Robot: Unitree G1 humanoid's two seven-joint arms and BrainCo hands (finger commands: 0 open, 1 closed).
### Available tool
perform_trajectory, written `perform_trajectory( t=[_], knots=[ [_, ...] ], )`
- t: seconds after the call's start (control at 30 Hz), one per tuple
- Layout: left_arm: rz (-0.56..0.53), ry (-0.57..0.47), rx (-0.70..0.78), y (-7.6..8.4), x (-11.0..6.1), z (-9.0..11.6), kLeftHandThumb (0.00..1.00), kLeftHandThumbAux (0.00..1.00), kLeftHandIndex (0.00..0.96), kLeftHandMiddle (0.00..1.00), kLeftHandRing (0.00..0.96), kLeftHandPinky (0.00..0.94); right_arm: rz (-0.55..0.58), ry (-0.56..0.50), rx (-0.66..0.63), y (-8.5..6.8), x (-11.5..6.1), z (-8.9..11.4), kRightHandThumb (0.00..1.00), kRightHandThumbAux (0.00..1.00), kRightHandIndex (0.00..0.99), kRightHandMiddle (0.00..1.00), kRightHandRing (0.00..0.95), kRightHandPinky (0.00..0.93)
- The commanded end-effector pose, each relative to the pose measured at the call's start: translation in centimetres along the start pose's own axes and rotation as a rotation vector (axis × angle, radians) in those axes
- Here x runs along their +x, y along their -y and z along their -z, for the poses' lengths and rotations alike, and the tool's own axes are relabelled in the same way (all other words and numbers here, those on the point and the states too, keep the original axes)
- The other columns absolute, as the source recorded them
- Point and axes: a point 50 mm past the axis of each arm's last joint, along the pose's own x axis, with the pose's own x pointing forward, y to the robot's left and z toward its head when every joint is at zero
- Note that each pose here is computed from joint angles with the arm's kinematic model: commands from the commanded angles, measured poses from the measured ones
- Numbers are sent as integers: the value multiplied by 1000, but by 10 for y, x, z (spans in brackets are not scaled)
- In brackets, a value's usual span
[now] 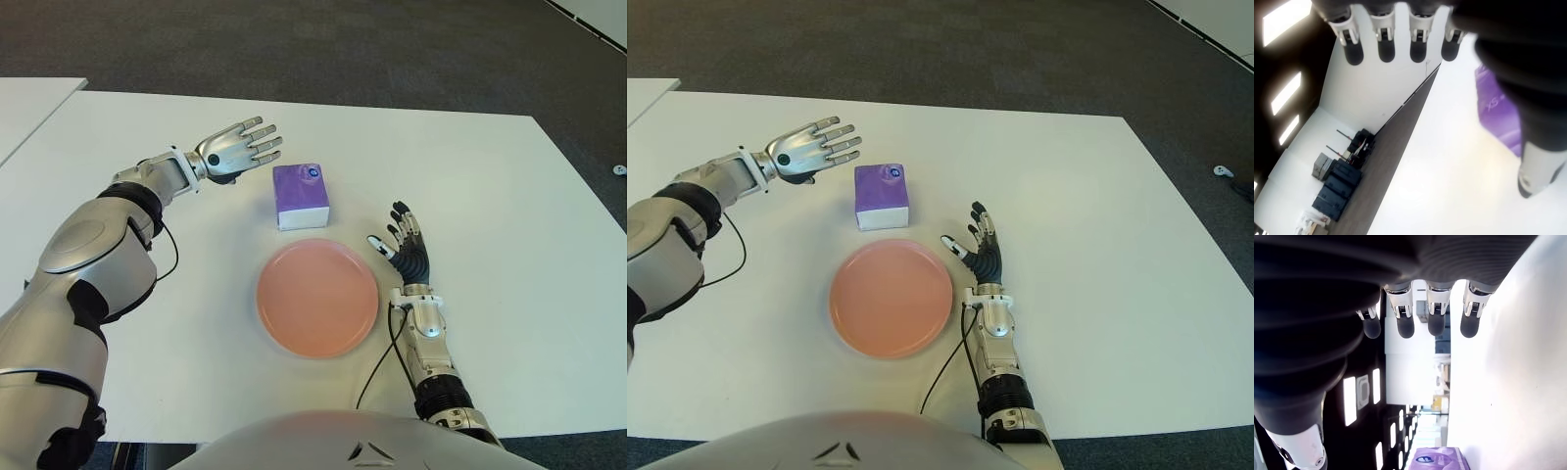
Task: Put the tissue paper into the plate.
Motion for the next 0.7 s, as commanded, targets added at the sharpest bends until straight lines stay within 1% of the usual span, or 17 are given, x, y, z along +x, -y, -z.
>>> perform_trajectory(
  t=[0.03, 0.23, 0.47, 0.7],
  knots=[
    [-69, 22, -21, -9, 9, 0, 163, 650, 0, 0, 0, 0, 23, -326, 10, 1, -49, 56, 50, 730, 0, 0, 0, 0],
    [-119, 33, -32, -15, 13, 3, 163, 642, 0, 0, 0, 0, 27, -327, 4, 0, -50, 57, 55, 730, 0, 0, 0, 0],
    [-142, 47, -40, -16, 14, 2, 150, 641, 0, 0, 0, 0, 24, -326, -2, -1, -50, 57, 63, 719, 0, 0, 0, 0],
    [-145, 68, -80, -18, 17, -4, 158, 641, 0, 0, 0, 0, 22, -324, 2, -1, -50, 57, 62, 714, 0, 0, 0, 0]
  ],
)
